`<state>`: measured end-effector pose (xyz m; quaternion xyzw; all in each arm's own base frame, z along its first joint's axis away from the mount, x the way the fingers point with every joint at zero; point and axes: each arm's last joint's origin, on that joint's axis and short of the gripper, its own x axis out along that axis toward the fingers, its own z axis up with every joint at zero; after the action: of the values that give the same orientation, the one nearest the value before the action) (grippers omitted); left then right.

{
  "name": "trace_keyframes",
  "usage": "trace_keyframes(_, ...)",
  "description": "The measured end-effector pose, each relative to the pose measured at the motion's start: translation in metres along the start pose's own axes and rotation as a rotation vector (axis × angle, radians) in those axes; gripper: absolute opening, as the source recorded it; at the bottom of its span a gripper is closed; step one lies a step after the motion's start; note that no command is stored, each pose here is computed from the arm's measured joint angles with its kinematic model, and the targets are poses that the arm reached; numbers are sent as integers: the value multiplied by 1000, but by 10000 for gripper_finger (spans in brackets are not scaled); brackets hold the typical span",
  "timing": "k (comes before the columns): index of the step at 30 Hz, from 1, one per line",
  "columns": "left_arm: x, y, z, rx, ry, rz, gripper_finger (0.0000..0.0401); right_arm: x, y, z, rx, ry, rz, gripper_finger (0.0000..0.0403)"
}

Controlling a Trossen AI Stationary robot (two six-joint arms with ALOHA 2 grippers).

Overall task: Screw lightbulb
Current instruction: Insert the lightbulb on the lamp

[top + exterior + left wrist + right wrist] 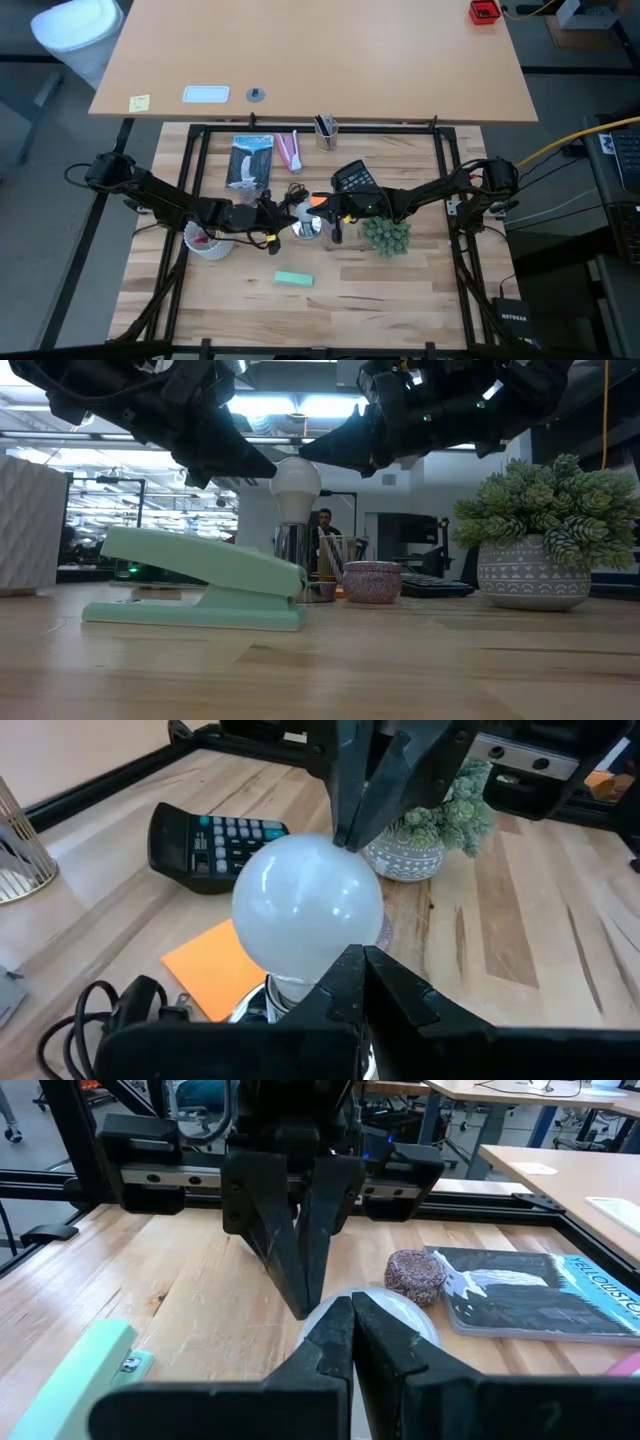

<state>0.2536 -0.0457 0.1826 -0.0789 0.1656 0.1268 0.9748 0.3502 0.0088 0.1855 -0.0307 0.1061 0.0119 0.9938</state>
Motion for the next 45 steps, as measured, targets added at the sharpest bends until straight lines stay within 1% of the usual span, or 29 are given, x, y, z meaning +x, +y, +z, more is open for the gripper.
trace_keyframes(9, 0, 2, 0, 2, -15, 61, 0, 0, 0, 0, 0, 3, -2, 12)
trace_keyframes(19, 0, 2, 0, 8, -17, 80, 0, 0, 0, 0, 0, 2, 0, 12)
trace_keyframes(25, -1, 4, -3, 20, 6, 104, 0, 0, 0, -1, 1, 6, 1, 12)
trace_keyframes(40, -1, 4, -4, 30, 20, 108, 0, 0, 0, -3, 1, 16, 1, 12)
trace_keyframes(45, -1, 4, -4, 34, 20, 107, 0, 0, -1, -2, 0, 10, -35, 12)
